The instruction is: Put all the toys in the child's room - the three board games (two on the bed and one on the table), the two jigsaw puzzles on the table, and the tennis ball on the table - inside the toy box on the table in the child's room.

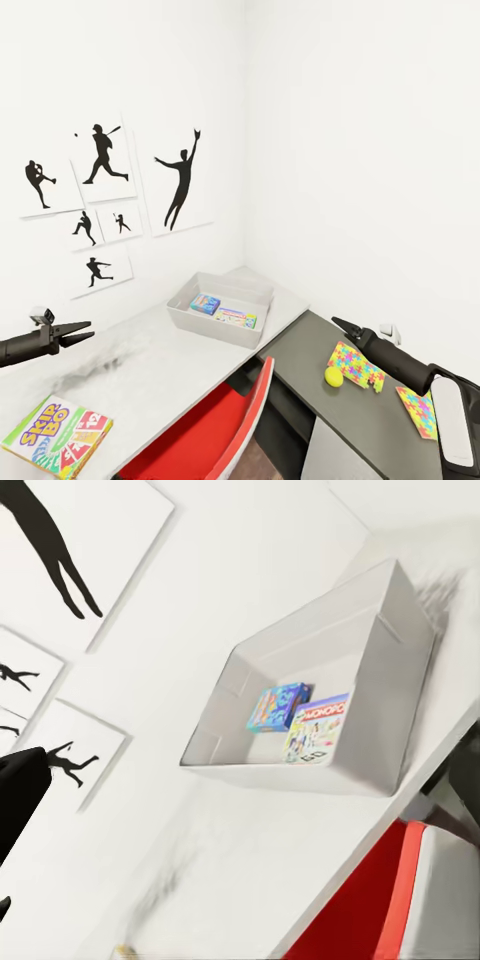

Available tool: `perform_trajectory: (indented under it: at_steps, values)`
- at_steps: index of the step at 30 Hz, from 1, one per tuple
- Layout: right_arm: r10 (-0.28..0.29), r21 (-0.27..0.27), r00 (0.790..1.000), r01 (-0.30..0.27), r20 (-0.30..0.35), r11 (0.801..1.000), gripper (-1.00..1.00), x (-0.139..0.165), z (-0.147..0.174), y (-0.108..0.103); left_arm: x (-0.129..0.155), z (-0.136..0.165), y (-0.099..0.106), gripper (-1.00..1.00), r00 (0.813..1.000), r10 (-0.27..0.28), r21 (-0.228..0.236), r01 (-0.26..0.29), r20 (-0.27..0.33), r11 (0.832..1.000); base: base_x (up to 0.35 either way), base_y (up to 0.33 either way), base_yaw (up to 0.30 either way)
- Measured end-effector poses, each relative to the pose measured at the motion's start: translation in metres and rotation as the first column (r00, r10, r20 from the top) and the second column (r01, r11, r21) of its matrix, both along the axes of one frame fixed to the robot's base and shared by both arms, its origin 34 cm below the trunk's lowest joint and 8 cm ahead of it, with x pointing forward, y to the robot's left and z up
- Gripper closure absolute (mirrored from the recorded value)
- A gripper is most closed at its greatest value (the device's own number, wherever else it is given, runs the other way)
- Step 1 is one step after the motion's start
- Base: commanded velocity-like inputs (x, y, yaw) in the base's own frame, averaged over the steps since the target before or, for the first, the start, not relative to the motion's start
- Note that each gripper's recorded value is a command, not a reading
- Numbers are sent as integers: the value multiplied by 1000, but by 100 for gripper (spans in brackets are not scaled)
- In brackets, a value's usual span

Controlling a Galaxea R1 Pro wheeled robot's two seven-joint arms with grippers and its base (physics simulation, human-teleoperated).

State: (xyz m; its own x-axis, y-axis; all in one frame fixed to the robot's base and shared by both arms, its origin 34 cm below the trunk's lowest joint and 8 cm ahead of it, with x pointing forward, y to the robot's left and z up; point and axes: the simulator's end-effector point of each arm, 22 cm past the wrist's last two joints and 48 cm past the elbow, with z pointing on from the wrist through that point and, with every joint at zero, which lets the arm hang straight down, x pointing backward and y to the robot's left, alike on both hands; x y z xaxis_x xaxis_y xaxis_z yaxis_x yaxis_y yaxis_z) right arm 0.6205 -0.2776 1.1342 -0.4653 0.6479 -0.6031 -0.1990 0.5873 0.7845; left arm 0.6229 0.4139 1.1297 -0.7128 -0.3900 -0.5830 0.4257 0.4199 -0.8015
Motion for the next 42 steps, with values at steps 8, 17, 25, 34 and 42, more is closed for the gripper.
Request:
perform_trajectory:
  at_steps: [8, 17, 25, 34, 42]
  values:
    - [0, 0, 1000, 0, 13, 1000, -100, -2, 6, 0, -1, 6, -2, -100, 1000, -2, -2, 2, 13, 1000, -237, 4, 47]
    - [1, 0, 1000, -1, 21, 1000, -100, -3, 11, 0, -3, 11, -2, -100, 1000, -2, -2, 3, 22, 1000, -216, 33, 227]
    - [0, -1, 1000, 0, 25, 1000, -100, -4, 13, 0, -3, 13, -2, -100, 1000, -3, -2, 3, 26, 1000, -27, 3, 276]
    - [2, -1, 1000, -2, 28, 1000, -100, -4, 14, 1, -4, 14, -2, -100, 1000, -2, -2, 2, 28, 1000, -2, 0, 281]
    - [22, -10, 999, -22, 27, 1000, -100, -4, 14, 10, -4, 14, -1, -100, 1000, -2, -3, 2, 29, 1000, 0, 0, 219]
